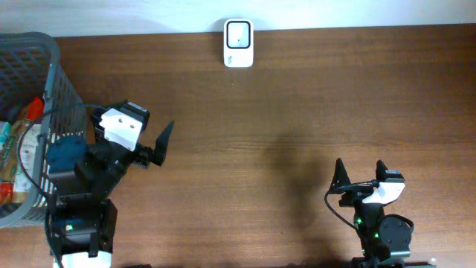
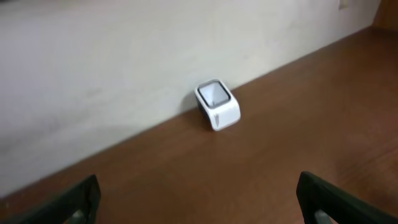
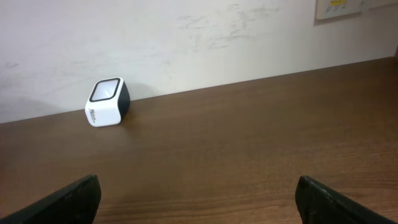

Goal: Scan the item barcode
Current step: 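Reach the left gripper into the grey basket and grasp the white tube, then carry the white Pantene tube to the table center and release it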

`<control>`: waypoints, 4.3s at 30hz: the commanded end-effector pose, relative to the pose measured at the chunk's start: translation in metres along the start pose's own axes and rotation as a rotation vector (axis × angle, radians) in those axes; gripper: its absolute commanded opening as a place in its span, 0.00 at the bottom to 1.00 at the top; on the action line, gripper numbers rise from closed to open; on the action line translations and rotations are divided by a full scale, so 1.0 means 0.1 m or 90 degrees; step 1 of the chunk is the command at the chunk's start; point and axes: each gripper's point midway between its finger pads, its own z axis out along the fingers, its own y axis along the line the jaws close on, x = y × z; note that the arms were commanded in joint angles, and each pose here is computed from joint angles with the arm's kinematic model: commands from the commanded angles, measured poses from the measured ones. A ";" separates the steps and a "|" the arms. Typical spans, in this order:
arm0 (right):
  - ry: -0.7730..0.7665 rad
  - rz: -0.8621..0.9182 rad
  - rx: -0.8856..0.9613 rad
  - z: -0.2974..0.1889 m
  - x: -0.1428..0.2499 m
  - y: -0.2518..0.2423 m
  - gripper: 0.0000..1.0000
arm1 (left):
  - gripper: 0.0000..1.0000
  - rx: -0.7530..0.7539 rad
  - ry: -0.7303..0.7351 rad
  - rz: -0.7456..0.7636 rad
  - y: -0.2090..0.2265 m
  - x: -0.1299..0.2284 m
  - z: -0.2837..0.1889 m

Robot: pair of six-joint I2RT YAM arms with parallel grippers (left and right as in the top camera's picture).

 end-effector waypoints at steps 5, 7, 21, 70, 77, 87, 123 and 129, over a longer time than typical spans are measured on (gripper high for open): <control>0.004 0.004 0.006 0.00 0.03 -0.03 0.99 | 0.96 -0.152 0.009 -0.133 0.49 -0.02 -0.01; 0.004 0.004 0.006 0.00 0.03 -0.03 0.99 | 0.97 -0.161 0.051 -0.150 0.60 -0.07 0.04; 0.004 0.004 0.006 0.00 0.03 -0.03 0.99 | 0.96 -0.484 0.239 -0.294 1.86 -0.74 -0.63; 0.004 0.004 0.006 0.00 0.03 -0.03 0.99 | 0.04 -0.258 0.795 -0.399 2.59 3.70 -0.61; 0.004 0.004 0.006 0.00 0.03 -0.03 0.99 | 0.00 -0.371 0.616 -0.357 3.08 2.47 -0.59; 0.004 0.004 0.006 0.00 0.03 -0.03 0.99 | 0.00 -0.449 0.109 -0.268 2.56 -0.57 -1.08; 0.004 0.004 0.006 0.00 0.03 -0.03 0.99 | 0.00 0.011 0.740 -0.419 -2.20 1.82 2.10; 0.004 0.004 0.006 0.00 0.03 -0.03 0.99 | 0.03 0.020 0.717 -0.522 -2.65 1.65 2.16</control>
